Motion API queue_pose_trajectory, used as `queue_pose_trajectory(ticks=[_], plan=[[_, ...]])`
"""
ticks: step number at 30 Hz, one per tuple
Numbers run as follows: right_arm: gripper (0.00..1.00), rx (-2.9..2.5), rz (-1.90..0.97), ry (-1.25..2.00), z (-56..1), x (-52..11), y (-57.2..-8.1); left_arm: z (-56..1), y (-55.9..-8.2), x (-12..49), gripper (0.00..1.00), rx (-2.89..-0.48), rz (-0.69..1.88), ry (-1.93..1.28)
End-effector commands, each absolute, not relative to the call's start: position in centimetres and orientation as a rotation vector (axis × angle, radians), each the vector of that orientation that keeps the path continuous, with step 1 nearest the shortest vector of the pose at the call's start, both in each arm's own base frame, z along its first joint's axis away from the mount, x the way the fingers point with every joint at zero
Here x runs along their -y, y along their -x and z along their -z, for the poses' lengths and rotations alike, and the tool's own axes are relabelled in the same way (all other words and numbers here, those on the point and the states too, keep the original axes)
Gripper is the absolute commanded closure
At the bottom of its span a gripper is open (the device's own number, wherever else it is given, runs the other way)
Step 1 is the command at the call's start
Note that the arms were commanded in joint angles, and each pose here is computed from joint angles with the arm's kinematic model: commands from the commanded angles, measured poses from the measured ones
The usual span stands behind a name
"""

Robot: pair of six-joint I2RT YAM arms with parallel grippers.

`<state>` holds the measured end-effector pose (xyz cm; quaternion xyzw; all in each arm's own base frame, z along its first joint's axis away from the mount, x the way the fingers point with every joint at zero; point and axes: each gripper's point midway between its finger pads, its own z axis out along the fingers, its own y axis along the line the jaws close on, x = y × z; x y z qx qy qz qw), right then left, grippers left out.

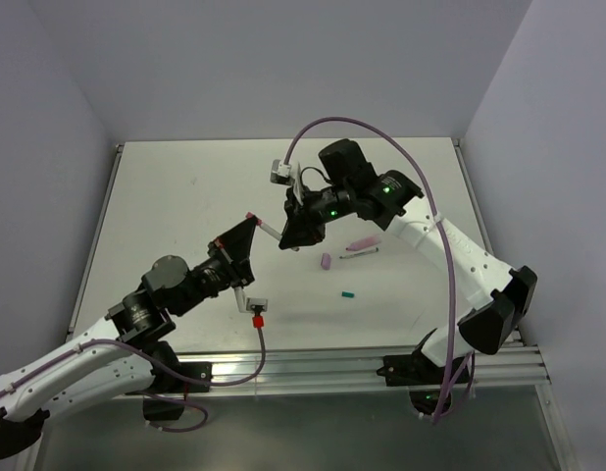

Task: Insert the pens into the pen caps
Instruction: Insert the pen cap onto the pen.

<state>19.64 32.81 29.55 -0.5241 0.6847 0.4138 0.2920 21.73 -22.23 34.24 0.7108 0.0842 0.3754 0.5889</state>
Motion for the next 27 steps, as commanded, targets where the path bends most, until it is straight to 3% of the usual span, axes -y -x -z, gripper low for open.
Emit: queue_pose_trajectory(ticks=[1, 11, 27], plan=[[1.0, -1.47, -1.281, 1.483, -35.9, -33.3, -17.4, -33.9, -20.0, 23.6, 1.0, -0.035, -0.855, -1.677], [1.0, -1.331, -1.494, 1.554, -37.7, -32.6, -13.8, -32.6, -19.2, 24.3, 1.0, 0.079, -0.889, -1.669], [1.0, -1.614, -1.594, 1.473, -33.6, -34.3, -15.4, -26.1, -19.1, 23.9, 0.99, 0.147, -0.846, -1.954]])
